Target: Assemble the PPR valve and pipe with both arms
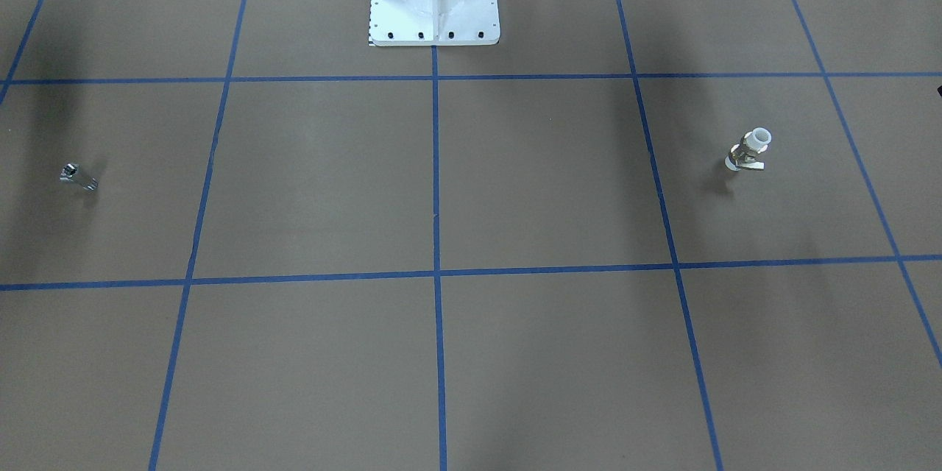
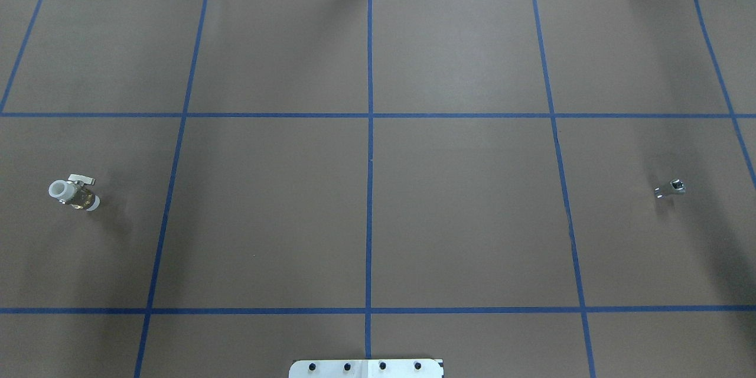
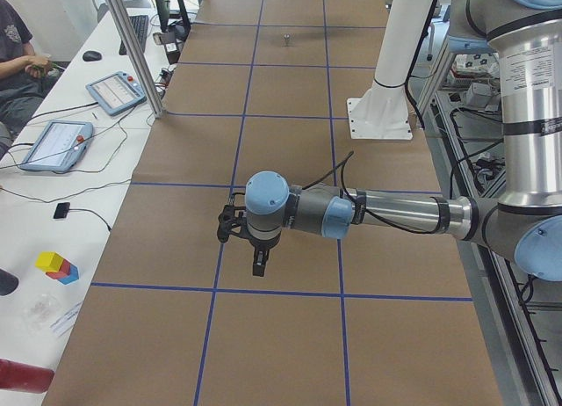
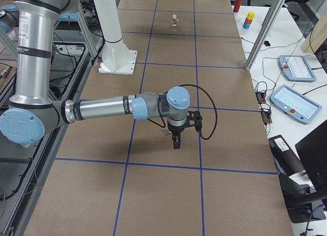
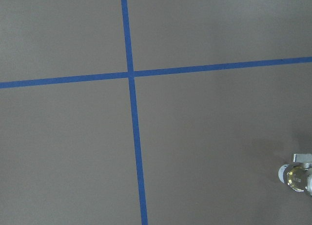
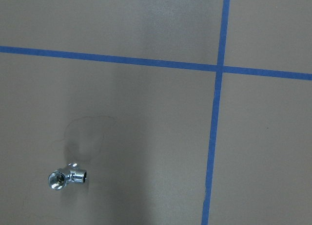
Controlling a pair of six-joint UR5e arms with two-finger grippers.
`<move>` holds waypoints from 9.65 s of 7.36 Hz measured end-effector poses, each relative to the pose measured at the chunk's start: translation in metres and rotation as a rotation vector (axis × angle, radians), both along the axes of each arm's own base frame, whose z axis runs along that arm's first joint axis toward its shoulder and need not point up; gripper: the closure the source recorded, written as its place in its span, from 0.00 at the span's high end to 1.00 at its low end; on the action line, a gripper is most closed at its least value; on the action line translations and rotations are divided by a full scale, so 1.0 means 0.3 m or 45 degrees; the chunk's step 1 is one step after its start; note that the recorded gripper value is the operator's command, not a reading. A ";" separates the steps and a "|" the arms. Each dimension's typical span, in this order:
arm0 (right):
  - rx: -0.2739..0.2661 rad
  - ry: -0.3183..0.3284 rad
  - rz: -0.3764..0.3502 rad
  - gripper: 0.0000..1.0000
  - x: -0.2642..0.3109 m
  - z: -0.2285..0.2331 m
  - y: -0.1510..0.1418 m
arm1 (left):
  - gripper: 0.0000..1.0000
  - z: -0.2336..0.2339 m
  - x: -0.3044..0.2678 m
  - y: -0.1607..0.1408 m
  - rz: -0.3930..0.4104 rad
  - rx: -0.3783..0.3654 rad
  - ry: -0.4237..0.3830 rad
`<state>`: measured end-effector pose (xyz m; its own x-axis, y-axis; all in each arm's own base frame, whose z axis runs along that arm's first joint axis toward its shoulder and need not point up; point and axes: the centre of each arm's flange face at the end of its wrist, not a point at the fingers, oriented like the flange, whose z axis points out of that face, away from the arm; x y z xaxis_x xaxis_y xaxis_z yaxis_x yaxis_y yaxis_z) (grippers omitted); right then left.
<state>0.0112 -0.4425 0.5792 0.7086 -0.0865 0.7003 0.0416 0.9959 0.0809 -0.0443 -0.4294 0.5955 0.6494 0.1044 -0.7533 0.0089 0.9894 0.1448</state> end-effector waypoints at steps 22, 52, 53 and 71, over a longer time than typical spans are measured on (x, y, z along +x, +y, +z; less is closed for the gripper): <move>-0.026 -0.036 0.016 1.00 0.027 0.006 0.101 | 0.99 -0.126 0.195 -0.014 0.004 -0.007 0.078; 0.061 -0.063 0.015 1.00 0.026 0.053 0.126 | 0.00 -1.087 1.217 -0.123 0.058 -0.060 0.027; 0.091 -0.068 0.014 1.00 0.026 0.078 0.136 | 0.00 -1.224 1.386 -0.143 0.033 -0.084 0.013; 0.170 -0.083 0.001 1.00 0.007 0.095 0.126 | 0.00 -1.551 2.144 -0.333 0.076 -0.145 0.004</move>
<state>0.0132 -0.4045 0.6076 0.6621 -0.1809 0.7272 0.0309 0.9762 0.2147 0.5989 -0.5292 0.1301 0.6421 0.0567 -0.7646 -0.0502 0.9982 0.0319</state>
